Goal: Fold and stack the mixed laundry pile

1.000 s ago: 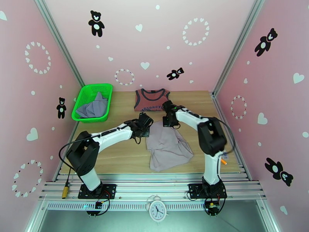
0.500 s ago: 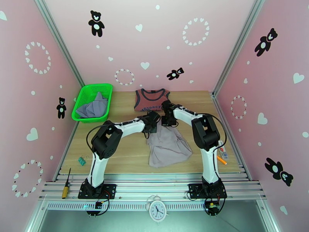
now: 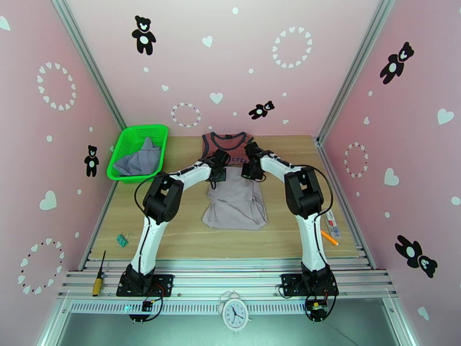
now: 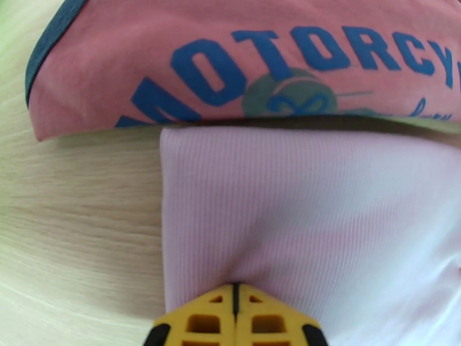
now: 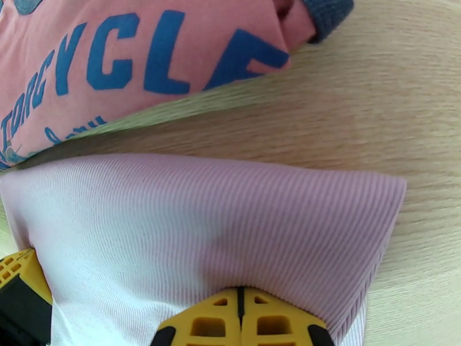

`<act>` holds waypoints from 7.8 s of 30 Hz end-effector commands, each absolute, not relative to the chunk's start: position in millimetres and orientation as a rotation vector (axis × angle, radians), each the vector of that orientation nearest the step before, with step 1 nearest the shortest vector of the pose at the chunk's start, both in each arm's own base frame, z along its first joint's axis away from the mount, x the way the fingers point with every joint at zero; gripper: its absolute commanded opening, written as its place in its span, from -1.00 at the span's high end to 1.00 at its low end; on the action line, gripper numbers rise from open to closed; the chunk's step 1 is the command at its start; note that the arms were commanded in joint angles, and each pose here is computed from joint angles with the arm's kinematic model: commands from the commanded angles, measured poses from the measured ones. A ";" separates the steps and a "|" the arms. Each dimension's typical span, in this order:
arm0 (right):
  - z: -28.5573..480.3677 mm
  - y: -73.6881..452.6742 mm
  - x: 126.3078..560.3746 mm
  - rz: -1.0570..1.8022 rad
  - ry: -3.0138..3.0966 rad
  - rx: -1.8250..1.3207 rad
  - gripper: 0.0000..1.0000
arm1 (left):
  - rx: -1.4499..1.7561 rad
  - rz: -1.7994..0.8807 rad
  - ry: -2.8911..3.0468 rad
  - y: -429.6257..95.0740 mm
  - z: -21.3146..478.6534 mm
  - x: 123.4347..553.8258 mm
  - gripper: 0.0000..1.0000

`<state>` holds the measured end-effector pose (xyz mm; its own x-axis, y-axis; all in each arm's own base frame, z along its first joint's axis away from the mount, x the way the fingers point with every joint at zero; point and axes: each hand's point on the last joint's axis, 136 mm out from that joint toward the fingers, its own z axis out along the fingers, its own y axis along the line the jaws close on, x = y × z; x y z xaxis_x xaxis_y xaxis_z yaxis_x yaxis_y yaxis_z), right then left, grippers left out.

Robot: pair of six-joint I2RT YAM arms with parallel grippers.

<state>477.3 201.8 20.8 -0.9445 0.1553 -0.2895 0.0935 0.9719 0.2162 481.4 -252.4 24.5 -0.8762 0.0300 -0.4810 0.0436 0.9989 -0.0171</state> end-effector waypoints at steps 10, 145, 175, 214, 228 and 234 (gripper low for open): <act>226.5 187.4 441.5 0.317 2.438 -0.367 0.26 | 0.077 -0.053 2.151 -210.5 292.0 446.7 0.32; 278.2 126.3 402.9 0.782 2.213 -0.333 -0.98 | 0.555 -0.276 1.815 -211.0 342.8 413.6 -0.29; 27.3 152.2 444.8 0.454 2.795 -0.021 -0.84 | 0.078 -0.455 2.719 -240.5 66.3 441.5 -0.94; 127.9 200.2 421.7 0.604 2.636 -0.187 1.00 | 0.024 -0.407 2.609 -233.4 137.4 410.9 1.00; 166.8 234.1 533.8 0.544 2.437 -0.366 1.00 | 0.057 -0.277 2.435 -216.9 199.0 530.6 1.00; 132.2 243.4 589.3 0.511 2.423 -0.317 1.00 | 0.034 -0.278 2.411 -210.0 172.5 600.6 1.00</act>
<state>575.5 247.3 148.4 -0.7601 -0.0992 -0.6422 -0.3693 0.8791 0.3013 587.2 -223.2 190.0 -0.7374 -0.0779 -0.6709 0.1060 0.9677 -0.2289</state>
